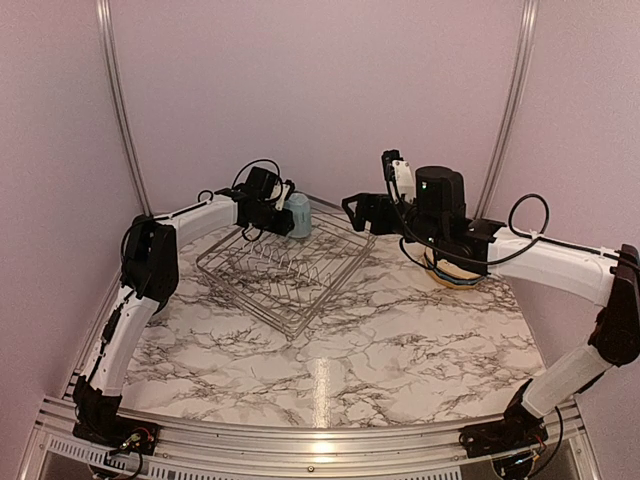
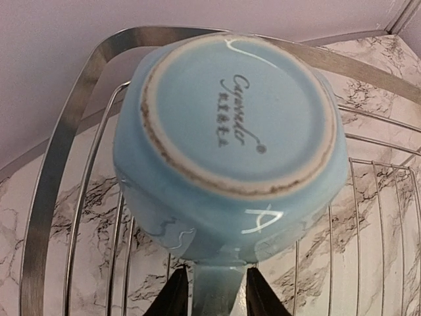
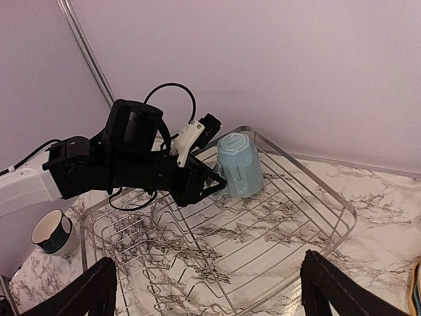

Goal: Unload the mixed dishes from the dish rack
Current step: Grab the cup from the dish rack.

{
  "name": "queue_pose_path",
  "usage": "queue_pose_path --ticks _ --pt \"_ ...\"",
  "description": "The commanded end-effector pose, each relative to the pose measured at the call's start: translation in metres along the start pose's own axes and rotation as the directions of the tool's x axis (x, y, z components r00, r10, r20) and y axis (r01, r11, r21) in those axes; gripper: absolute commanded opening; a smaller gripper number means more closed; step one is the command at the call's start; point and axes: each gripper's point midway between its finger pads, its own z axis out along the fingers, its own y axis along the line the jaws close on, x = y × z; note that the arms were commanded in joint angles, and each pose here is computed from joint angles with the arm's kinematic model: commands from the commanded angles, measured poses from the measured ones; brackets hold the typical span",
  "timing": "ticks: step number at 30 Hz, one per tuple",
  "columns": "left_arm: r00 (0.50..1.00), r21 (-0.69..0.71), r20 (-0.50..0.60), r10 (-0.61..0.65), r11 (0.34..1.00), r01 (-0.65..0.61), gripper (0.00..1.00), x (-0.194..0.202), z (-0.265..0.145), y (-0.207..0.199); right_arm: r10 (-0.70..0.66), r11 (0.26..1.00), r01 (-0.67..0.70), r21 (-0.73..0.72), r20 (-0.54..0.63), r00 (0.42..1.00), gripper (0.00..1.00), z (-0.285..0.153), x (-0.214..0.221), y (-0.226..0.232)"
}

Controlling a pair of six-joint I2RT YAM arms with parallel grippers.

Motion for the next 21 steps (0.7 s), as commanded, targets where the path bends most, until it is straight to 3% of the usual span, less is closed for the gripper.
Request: queue_pose_path --ticks 1,4,6,9,21 --pt "1.0 0.022 0.03 0.0 1.0 0.0 0.29 -0.007 -0.002 -0.011 -0.005 1.0 0.005 -0.001 0.026 1.0 0.94 -0.005 -0.011 0.003" --pt "1.0 -0.002 0.024 0.0 1.0 0.0 0.33 -0.003 0.002 -0.01 -0.004 1.0 0.004 -0.004 0.029 1.0 0.94 -0.006 -0.012 0.004" --pt "1.0 -0.007 0.016 0.0 1.0 0.0 0.43 0.001 0.005 -0.01 -0.005 1.0 0.005 -0.004 0.029 1.0 0.94 -0.007 -0.013 0.004" --pt "1.0 -0.006 0.01 0.002 1.0 -0.002 0.45 0.005 0.008 -0.011 -0.004 1.0 0.004 0.001 0.031 1.0 0.94 -0.01 -0.013 0.003" --pt "0.997 -0.012 0.021 0.073 0.997 -0.073 0.2 -0.003 0.002 -0.023 -0.004 1.0 0.003 0.007 0.052 0.999 0.94 -0.021 -0.018 0.001"
